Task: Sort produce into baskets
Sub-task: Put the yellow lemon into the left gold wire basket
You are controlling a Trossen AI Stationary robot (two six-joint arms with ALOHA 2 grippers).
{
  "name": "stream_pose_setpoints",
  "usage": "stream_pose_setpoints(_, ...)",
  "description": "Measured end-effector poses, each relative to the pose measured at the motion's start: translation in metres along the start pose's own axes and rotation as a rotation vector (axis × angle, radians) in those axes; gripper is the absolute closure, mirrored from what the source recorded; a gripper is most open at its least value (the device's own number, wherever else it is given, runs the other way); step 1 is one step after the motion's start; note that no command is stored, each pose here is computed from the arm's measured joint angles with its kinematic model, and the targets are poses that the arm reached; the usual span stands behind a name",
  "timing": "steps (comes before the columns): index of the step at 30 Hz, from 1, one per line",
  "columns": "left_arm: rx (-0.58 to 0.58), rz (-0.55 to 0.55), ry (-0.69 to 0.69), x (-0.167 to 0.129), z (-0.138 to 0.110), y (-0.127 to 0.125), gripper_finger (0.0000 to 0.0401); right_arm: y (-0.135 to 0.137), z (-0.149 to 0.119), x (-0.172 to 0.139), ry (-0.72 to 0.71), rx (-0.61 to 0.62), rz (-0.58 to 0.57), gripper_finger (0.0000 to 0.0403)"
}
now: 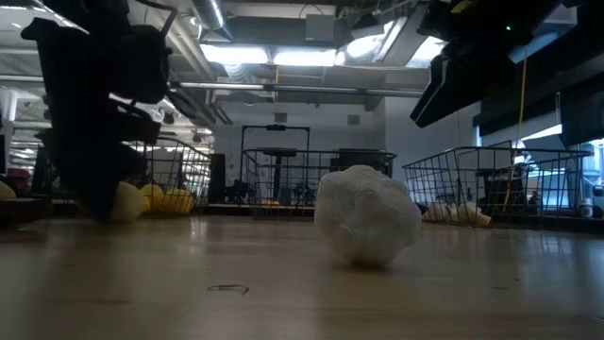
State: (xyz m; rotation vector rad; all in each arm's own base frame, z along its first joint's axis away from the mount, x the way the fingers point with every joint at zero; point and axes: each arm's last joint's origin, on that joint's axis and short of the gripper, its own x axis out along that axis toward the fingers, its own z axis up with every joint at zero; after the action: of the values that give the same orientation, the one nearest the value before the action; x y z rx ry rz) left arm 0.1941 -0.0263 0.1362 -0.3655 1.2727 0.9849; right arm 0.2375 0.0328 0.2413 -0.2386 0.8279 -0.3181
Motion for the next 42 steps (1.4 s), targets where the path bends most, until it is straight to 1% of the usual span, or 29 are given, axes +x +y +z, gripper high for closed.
stream_pose_setpoints(7,0.072,-0.167,-0.104,-0.002,0.009,-0.018,0.0101,0.0,0.0,0.0,0.0,0.0,0.0,0.0127)
stream_pose_setpoints(10,0.106,-0.22,-0.147,-0.004,0.012,-0.024,0.0101,0.0,0.0,0.0,0.0,0.0,0.0,0.0127)
stream_pose_setpoints(14,0.157,-0.25,-0.167,-0.012,0.018,-0.029,0.0101,0.0,0.0,0.0,0.0,0.0,0.0,0.0127)
stream_pose_setpoints(19,0.252,-0.279,-0.209,-0.035,0.032,-0.034,0.0101,0.0,0.0,0.0,0.0,0.0,0.0,0.0127)
stream_pose_setpoints(21,0.287,-0.282,-0.224,-0.044,0.037,-0.031,0.0101,0.0,0.0,0.0,0.0,0.0,0.0,0.0127)
stream_pose_setpoints(24,0.277,-0.312,-0.258,-0.053,0.042,-0.028,0.0101,0.0,0.0,0.0,0.001,-0.001,0.001,0.0127)
stream_pose_setpoints(27,0.27,-0.343,-0.287,-0.056,0.043,-0.032,0.0101,0.0,0.0,0.0,0.0,0.0,0.0,0.0127)
stream_pose_setpoints(31,0.314,-0.326,-0.251,-0.053,0.041,-0.03,0.0101,0.0,0.0,0.0,-0.001,0.0,0.001,0.0127)
stream_pose_setpoints(34,0.324,-0.268,-0.192,-0.05,0.036,-0.024,0.0101,0.0,0.0,0.0,0.001,-0.001,0.0,0.0127)
stream_pose_setpoints(36,0.337,-0.211,-0.155,-0.048,0.033,-0.018,0.0101,0.0,0.0,0.0,0.001,-0.001,0.0,0.0127)
stream_pose_setpoints(40,0.354,-0.085,-0.166,-0.046,0.03,-0.01,0.0101,0.0,0.0,0.0,-0.001,-0.008,0.001,0.0127)
stream_pose_setpoints(42,0.358,-0.05,-0.199,-0.046,0.031,-0.009,0.0101,0.0,0.0,0.0,0.0,-0.01,0.0,0.0127)
